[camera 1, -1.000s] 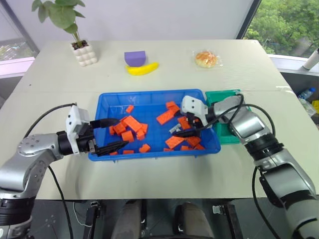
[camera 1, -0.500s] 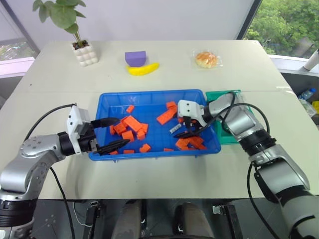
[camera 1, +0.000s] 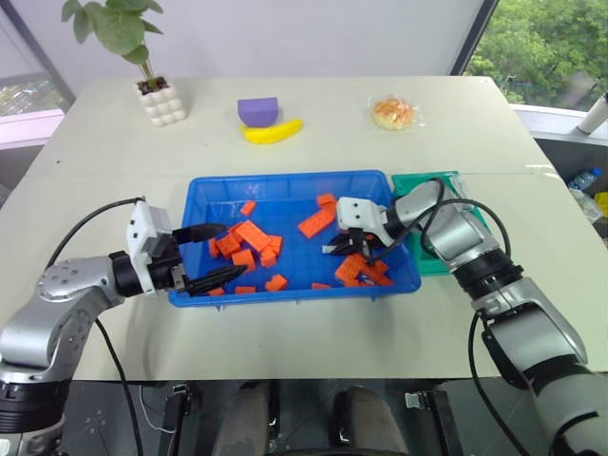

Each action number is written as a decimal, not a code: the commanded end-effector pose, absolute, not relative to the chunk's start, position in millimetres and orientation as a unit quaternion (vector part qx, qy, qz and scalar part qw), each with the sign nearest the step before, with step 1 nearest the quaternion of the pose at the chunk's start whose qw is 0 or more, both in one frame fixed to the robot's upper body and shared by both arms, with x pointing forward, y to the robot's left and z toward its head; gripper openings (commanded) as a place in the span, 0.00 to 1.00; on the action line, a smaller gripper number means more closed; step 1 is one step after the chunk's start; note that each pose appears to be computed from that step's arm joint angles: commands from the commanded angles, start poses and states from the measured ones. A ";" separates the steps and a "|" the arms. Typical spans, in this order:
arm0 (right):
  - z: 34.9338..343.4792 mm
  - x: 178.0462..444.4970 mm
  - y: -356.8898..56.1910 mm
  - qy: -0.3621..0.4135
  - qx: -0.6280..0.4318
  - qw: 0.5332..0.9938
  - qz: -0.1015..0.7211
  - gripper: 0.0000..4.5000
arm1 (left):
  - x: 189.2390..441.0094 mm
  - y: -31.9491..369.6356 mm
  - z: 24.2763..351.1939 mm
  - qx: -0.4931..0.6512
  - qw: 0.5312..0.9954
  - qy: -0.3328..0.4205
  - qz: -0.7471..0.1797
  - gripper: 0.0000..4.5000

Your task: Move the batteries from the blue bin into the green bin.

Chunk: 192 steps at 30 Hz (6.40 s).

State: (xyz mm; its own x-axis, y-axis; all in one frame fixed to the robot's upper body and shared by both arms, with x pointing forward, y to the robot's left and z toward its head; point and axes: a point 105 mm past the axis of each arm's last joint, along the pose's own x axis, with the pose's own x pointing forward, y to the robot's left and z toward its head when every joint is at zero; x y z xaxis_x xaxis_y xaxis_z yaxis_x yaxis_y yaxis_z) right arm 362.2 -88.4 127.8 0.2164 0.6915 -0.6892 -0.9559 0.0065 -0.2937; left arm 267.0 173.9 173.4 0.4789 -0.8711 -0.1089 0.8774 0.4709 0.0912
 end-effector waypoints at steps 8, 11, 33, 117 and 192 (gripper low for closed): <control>250.6 376.4 -93.7 0.048 -0.352 0.768 0.533 0.01 | 280.1 168.1 193.3 0.078 0.846 -0.021 -0.527 1.00; 269.8 378.0 -119.9 0.044 -0.367 0.790 0.489 0.01 | 289.8 166.1 200.6 0.068 0.849 -0.050 -0.521 1.00; 227.7 343.9 -248.0 0.181 -0.326 0.882 0.288 0.01 | 308.4 136.4 201.9 0.082 0.795 -0.053 -0.598 1.00; 160.6 334.8 -147.5 0.280 -0.227 0.865 0.349 0.99 | 299.4 125.9 180.6 0.034 0.847 -0.092 -0.522 1.00; 166.8 373.4 -138.8 0.274 -0.783 0.269 0.489 0.99 | 313.3 100.5 196.5 -0.013 0.862 -0.155 -0.483 1.00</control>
